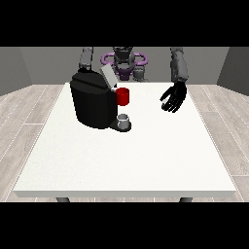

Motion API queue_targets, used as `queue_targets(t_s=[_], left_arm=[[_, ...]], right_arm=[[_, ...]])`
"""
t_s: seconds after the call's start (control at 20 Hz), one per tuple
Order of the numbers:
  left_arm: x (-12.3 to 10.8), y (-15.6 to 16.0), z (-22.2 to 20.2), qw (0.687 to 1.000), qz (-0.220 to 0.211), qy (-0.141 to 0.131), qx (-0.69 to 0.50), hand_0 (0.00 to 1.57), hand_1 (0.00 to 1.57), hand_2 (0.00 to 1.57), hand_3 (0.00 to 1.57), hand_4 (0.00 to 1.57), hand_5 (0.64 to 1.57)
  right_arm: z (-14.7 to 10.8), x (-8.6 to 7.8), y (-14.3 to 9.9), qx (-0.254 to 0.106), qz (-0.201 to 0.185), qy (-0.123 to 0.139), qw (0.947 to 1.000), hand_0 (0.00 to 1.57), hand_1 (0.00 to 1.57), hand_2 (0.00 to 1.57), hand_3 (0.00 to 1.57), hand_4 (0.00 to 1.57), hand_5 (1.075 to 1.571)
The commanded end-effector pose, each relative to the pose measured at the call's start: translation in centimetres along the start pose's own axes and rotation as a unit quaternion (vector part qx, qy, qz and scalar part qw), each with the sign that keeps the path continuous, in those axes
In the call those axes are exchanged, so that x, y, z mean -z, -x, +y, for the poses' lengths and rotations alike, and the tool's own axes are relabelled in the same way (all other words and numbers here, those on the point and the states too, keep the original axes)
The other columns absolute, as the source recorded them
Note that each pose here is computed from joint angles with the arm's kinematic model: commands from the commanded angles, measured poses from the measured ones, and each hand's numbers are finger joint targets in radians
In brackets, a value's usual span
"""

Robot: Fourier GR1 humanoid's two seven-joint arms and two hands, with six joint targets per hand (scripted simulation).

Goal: Insert the coffee pod into the coffee machine and close the lid

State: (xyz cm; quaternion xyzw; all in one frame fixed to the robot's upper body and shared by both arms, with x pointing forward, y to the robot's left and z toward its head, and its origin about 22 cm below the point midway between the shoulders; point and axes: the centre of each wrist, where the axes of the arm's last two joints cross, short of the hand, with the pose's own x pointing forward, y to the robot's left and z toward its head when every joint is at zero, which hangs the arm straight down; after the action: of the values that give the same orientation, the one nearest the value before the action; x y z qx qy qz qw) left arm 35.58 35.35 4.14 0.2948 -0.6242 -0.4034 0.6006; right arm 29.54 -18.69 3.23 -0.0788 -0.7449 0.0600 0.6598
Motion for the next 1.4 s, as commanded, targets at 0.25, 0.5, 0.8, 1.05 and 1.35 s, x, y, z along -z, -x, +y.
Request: queue_targets(t_s=[0.25, 0.5, 0.8, 1.05, 1.35], left_arm=[[0.3, 1.2, -1.7, 0.993, 0.021, 0.046, 0.108, 0.83, 0.83, 1.0, 0.86, 0.34, 1.571], [0.1, 1.1, -2.9, 0.981, 0.038, 0.12, 0.145, 0.75, 0.75, 0.94, 0.81, 0.37, 1.571], [1.0, 1.3, -2.9, 0.984, 0.026, 0.114, 0.136, 0.91, 0.91, 1.05, 0.96, 0.41, 1.571], [2.5, -1.0, -3.1, 0.986, -0.023, 0.126, 0.103, 1.28, 1.28, 1.31, 1.24, 0.5, 1.571], [3.7, -1.7, -1.8, 0.993, -0.038, 0.101, 0.05, 1.45, 1.45, 1.43, 1.35, 0.53, 1.571]], right_arm=[[1.1, -0.4, 0.8, -0.006, 0.01, -0.028, 0.9995, 0.0, 0.0, 0.0, 0.0, 0.0, 1.571], [-1.5, 0.6, 2.5, -0.003, 0.045, -0.014, 0.9989, 0.0, 0.0, 0.0, 0.0, 0.0, 1.571], [-1.9, -0.4, 4.4, 0.017, 0.052, -0.017, 0.9983, 0.0, 0.0, 0.0, 0.0, 0.0, 1.571], [-2.5, 0.8, 4.3, -0.024, 0.089, 0.024, 0.9954, 0.0, 0.0, 0.0, 0.0, 0.0, 1.571], [-0.8, 0.3, 4.6, -0.047, 0.077, 0.021, 0.9957, 0.0, 0.0, 0.0, 0.0, 0.0, 1.571]])
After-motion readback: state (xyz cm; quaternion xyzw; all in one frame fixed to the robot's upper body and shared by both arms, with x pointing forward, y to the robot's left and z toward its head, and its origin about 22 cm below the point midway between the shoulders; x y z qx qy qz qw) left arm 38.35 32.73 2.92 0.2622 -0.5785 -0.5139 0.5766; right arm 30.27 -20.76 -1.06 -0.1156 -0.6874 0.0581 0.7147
